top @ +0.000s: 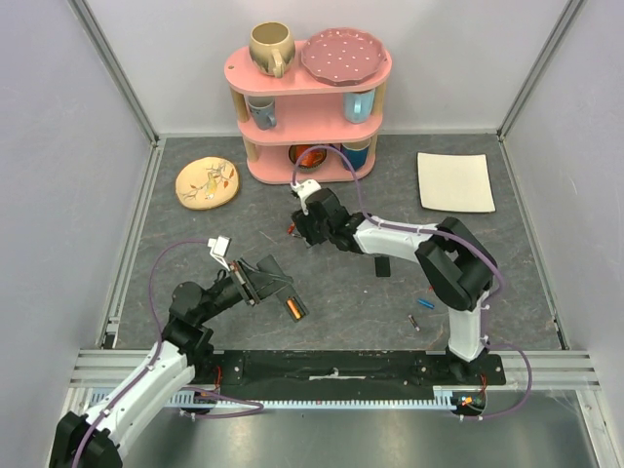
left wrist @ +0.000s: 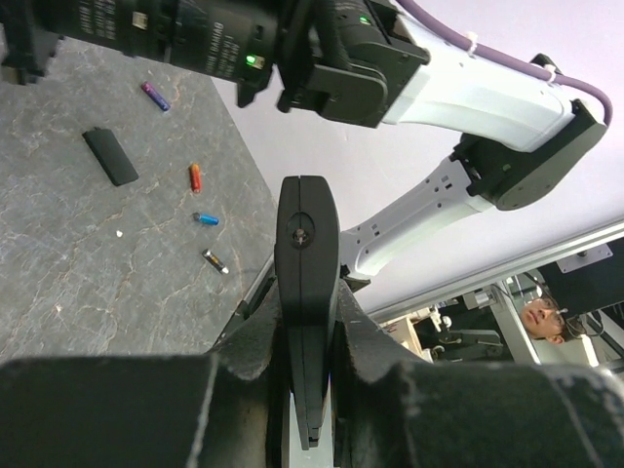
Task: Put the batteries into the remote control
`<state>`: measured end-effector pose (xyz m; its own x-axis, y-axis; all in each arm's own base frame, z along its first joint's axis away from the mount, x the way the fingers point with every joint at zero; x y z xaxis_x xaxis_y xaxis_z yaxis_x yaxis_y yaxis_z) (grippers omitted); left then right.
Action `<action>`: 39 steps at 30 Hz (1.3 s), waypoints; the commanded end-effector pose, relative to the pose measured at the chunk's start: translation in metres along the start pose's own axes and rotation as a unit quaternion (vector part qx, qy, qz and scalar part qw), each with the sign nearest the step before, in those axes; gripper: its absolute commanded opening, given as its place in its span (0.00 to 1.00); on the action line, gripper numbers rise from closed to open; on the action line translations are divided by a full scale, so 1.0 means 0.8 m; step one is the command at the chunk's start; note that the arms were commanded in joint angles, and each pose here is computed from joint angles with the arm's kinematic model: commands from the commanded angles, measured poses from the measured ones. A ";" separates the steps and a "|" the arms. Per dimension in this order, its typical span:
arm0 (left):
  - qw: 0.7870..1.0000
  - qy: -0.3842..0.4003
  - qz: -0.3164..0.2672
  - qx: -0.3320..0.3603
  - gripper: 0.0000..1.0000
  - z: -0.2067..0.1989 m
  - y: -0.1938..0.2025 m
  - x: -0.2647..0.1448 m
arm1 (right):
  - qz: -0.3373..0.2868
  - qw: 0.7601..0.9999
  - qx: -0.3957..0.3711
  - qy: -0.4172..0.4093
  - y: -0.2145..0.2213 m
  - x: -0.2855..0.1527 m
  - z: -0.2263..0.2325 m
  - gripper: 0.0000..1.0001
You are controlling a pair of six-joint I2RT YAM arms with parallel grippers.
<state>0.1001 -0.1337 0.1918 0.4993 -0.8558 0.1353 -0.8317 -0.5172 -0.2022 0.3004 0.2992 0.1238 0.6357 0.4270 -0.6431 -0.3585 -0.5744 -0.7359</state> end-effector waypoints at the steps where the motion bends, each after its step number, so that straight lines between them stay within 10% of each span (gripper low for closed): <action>1: 1.000 0.024 -0.012 -0.003 0.02 -0.005 0.000 -0.004 | -0.053 0.998 -0.026 -0.018 -0.042 0.020 -0.003 0.65; 24: 0.999 0.038 -0.034 -0.013 0.02 -0.018 -0.005 -0.004 | 0.007 0.998 -0.052 -0.044 -0.007 0.059 0.009 0.50; 39: 0.999 0.039 -0.034 -0.012 0.02 -0.018 -0.005 -0.004 | 0.046 0.996 -0.058 -0.054 0.017 0.058 0.012 0.21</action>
<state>0.0986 -0.1301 0.2015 0.5301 -0.8274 0.1856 -0.8113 -0.5586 -0.1727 0.3191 0.3231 0.0903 0.5457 0.4698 -0.6939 -0.3097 -0.6563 -0.6880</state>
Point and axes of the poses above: each gripper's point midway between its finger pads, its own x axis out along the fingers, its own z axis along the line the jaws close on, y = z × x, the point moved 10 cm from there along -x, back along the fingers, and after that the axes turned 15 degrees about -x, right-handed, at the moved point
